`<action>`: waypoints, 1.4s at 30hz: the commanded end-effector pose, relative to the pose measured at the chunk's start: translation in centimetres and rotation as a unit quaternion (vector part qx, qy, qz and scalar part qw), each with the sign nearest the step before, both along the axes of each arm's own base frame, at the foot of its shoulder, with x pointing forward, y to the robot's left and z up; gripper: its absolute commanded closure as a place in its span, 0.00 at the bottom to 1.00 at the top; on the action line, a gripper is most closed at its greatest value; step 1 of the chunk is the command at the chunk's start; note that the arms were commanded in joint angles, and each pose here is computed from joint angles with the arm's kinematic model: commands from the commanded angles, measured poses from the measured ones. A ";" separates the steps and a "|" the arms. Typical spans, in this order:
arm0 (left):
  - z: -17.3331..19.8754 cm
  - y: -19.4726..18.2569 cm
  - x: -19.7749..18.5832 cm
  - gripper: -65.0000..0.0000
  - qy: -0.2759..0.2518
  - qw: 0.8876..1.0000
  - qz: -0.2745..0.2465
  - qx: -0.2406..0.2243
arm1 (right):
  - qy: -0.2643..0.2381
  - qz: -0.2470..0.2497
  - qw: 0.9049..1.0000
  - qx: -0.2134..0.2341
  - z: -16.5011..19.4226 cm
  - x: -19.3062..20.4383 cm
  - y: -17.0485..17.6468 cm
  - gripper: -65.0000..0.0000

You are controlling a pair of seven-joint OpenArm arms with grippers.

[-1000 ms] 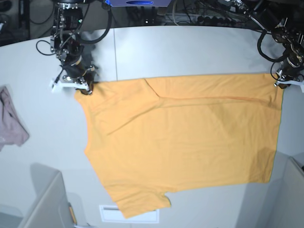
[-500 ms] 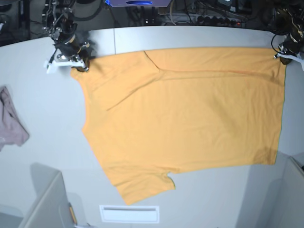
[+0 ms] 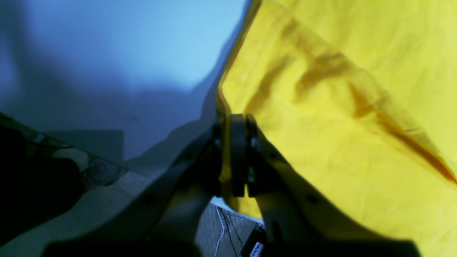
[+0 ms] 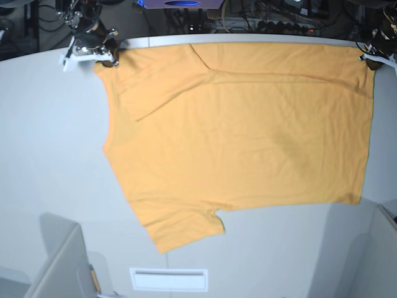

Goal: Fold the T-shirt properly
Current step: 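Release the shoulder and move the right gripper to the hem corner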

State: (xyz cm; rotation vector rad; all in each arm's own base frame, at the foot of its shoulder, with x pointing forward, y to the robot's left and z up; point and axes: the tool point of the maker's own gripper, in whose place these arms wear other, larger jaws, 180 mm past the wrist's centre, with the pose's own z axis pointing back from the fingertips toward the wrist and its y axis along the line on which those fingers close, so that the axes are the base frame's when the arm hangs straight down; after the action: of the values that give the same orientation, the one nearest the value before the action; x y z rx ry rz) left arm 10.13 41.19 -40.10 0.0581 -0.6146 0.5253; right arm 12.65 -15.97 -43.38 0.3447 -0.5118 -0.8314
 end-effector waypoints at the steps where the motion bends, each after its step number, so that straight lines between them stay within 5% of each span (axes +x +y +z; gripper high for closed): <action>1: 1.1 0.9 0.1 1.00 -0.007 1.000 -0.005 0.017 | -0.013 0.003 1.000 -0.003 0.7 0.3 -0.1 1.00; 19: 0.9 0.8 -0.3 1.00 -0.001 1.000 -0.005 0.017 | -0.009 0.004 1.000 -0.005 1.1 -0.5 -0.2 1.00; 22: 1.0 0.8 -0.2 1.00 -0.002 1.000 -0.006 0.018 | -0.022 0.006 1.000 -0.009 2.1 -0.2 -0.2 0.66; 25: 1.0 0.8 -0.3 0.74 -0.002 1.000 -0.005 0.018 | -0.030 0.007 0.999 -0.011 2.6 0.1 -0.2 0.50; 31: 3.4 3.7 -0.9 0.30 -0.033 0.998 0.041 0.045 | -0.043 0.007 0.999 -0.017 3.1 1.0 -0.7 0.61; 42: 7.7 7.3 1.5 0.24 -0.086 0.990 0.063 0.089 | -0.127 -0.068 0.985 -0.093 7.2 6.4 -8.8 0.65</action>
State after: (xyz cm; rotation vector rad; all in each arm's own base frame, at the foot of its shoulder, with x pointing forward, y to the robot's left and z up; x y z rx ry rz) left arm 11.06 48.19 -33.53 0.2134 -0.7981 0.6185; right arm 18.06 -24.21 -37.52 0.2465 -0.7936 -0.8946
